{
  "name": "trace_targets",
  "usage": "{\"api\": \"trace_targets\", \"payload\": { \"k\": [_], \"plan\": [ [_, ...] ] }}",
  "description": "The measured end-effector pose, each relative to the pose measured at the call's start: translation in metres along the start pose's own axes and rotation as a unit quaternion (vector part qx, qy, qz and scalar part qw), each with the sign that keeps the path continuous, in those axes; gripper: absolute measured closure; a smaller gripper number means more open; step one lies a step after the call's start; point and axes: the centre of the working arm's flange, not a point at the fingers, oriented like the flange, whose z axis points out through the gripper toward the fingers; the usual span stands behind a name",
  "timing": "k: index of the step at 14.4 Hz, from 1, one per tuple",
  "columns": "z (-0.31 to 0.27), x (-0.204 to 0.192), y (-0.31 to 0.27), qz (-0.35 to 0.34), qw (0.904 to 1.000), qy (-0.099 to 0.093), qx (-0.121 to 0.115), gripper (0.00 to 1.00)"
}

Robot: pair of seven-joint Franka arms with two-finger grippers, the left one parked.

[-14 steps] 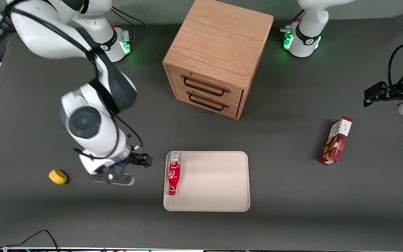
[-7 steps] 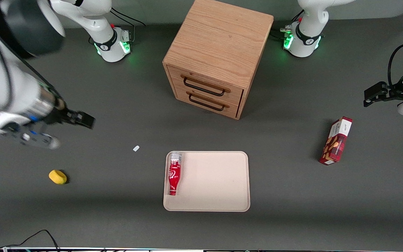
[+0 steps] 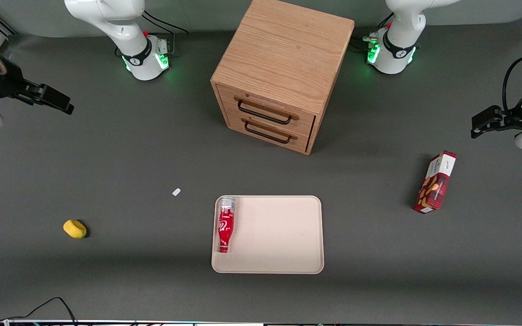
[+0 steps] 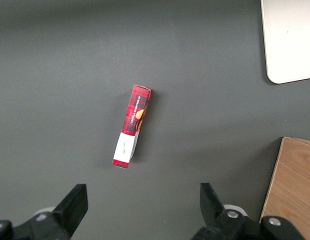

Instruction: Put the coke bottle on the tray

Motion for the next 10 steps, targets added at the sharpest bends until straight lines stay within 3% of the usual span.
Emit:
{"api": "trace_targets", "payload": {
  "k": [6, 10],
  "plan": [
    [0.037, -0.047, 0.01, 0.001, 0.9996, 0.027, 0.0, 0.0],
    [0.03, -0.047, 0.01, 0.001, 0.9992, 0.038, 0.01, 0.0]
  ]
}}
